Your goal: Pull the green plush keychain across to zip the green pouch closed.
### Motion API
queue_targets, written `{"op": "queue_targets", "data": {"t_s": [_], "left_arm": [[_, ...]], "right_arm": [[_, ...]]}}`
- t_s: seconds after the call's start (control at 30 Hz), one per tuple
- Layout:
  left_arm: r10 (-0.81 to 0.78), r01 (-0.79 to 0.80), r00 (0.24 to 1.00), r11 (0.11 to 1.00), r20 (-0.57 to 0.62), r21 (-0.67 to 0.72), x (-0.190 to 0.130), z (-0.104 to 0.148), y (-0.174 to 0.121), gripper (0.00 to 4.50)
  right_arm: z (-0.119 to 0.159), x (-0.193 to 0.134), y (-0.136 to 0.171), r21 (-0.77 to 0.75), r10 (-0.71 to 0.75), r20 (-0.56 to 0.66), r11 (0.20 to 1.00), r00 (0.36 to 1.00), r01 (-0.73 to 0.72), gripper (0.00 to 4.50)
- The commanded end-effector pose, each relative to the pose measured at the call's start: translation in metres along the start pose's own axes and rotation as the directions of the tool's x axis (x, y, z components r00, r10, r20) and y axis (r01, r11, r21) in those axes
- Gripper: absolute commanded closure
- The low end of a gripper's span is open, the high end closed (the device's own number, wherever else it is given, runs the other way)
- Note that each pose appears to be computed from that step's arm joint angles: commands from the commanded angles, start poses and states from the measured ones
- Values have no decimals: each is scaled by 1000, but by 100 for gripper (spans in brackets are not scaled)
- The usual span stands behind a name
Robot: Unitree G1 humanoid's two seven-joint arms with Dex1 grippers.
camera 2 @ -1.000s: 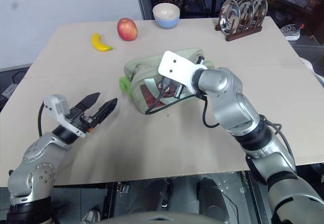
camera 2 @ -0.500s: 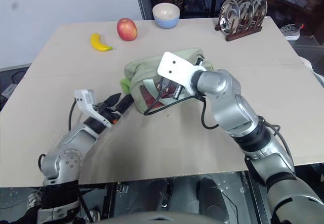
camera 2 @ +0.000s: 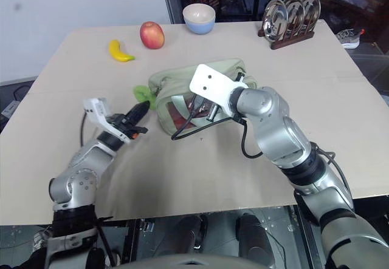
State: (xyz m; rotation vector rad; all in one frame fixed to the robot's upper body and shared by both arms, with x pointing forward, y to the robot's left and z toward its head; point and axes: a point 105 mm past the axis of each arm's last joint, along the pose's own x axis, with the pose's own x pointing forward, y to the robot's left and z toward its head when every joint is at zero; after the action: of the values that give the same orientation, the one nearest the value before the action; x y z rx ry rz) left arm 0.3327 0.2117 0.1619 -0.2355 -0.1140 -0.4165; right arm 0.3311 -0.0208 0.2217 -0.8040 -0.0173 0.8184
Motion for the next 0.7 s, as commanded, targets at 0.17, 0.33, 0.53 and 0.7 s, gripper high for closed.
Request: {"op": "queue_targets", "data": {"t_s": [0.17, 0.33, 0.53, 0.7], "left_arm": [[-192, 116, 980, 747, 45, 654, -4, 68, -23, 447], [-334, 201, 942, 501, -26, 842, 21, 101, -46, 447], [-460, 379, 864, 325, -206, 867, 52, 92, -68, 421], [-520, 465, 829, 434, -207, 771, 50, 100, -64, 240]], "right_arm": [[11, -1, 6, -2, 11, 53, 1000, 999, -11, 450], [14, 2, 7, -1, 14, 63, 1000, 998, -14, 450], [16, 3, 7, 1, 8, 66, 1000, 998, -8, 450], [19, 2, 7, 10, -8, 74, 1000, 997, 7, 450]]}}
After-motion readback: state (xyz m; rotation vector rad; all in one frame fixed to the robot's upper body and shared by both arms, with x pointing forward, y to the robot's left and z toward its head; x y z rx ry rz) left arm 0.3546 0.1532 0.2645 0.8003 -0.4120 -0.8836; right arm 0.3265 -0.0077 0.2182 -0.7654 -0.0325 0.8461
